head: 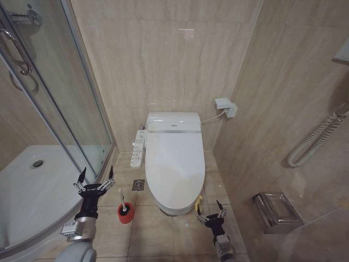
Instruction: Open the toilet lid, clean the toilet bowl with a toilet brush, close the toilet lid, and flush.
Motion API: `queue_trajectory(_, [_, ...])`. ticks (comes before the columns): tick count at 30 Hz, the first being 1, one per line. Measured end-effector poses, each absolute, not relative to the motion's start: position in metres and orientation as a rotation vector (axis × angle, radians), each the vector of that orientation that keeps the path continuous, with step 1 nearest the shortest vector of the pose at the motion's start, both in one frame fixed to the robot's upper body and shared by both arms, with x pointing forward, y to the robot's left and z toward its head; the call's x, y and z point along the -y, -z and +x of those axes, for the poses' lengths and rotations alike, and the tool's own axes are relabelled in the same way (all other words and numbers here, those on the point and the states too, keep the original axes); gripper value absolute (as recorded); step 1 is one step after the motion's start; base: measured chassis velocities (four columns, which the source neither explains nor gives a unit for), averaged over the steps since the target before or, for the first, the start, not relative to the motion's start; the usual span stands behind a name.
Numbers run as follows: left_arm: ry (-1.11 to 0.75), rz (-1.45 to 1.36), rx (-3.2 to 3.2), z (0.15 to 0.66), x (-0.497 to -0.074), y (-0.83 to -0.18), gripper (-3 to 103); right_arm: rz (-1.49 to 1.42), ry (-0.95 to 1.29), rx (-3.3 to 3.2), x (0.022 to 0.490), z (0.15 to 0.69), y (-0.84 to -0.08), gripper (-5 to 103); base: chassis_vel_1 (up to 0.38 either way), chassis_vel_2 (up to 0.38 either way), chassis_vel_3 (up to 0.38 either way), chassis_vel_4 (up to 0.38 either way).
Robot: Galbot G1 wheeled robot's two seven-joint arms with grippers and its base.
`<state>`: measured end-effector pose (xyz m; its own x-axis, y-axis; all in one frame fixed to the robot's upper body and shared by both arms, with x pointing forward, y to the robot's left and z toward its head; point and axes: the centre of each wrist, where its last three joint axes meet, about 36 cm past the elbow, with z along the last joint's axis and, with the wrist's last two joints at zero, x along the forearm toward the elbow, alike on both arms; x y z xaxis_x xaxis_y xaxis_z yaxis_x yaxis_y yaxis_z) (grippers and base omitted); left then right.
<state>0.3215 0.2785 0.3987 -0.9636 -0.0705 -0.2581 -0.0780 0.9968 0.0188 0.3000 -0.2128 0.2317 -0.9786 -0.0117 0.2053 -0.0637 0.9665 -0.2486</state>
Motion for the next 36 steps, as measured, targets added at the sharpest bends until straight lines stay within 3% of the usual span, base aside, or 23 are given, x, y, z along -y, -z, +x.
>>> queue_trajectory(4, [-0.042,-0.109,-2.879,0.322,-0.278,-0.399,100,0.045,-0.372,2.916,0.21,0.305,-0.23,100,0.0,0.0,0.0,0.0])
queue_trajectory(5, [-0.042,-0.109,-2.879,0.322,-0.278,-0.399,100,0.04,-0.375,2.916,0.21,0.307,-0.229,93,0.0,0.0,0.0,0.0])
queue_trajectory(12, [-0.042,-0.109,-2.879,0.322,-0.278,-0.399,100,0.039,-0.397,2.902,0.212,0.306,-0.221,93,0.0,0.0,0.0,0.0])
queue_trajectory(13, [-0.042,-0.109,-2.879,0.322,-0.278,-0.399,100,0.044,-0.403,2.899,0.212,0.305,-0.219,73,0.0,0.0,0.0,0.0])
queue_trajectory(19, [-0.042,-0.109,-2.879,0.322,-0.278,-0.399,100,0.058,-0.397,2.898,0.208,0.303,-0.216,73,0.0,0.0,0.0,0.0])
queue_trajectory(20, [-0.042,-0.109,-2.879,0.322,-0.278,-0.399,100,0.057,-0.394,2.899,0.207,0.303,-0.216,54,0.0,0.0,0.0,0.0])
queue_trajectory(27, [-0.042,-0.109,-2.879,0.322,-0.278,-0.399,100,0.061,-0.388,2.902,0.206,0.303,-0.215,54,0.0,0.0,0.0,0.0])
queue_trajectory(28, [-0.042,-0.109,-2.879,0.322,-0.278,-0.399,100,0.061,-0.39,2.902,0.206,0.303,-0.214,30,0.0,0.0,0.0,0.0])
queue_trajectory(35, [-0.042,-0.109,-2.879,0.322,-0.278,-0.399,100,0.062,-0.388,2.905,0.205,0.303,-0.214,30,0.0,0.0,0.0,0.0])
queue_trajectory(36, [-0.042,-0.109,-2.879,0.322,-0.278,-0.399,100,0.063,-0.386,2.905,0.205,0.303,-0.214,4,0.0,0.0,0.0,0.0])
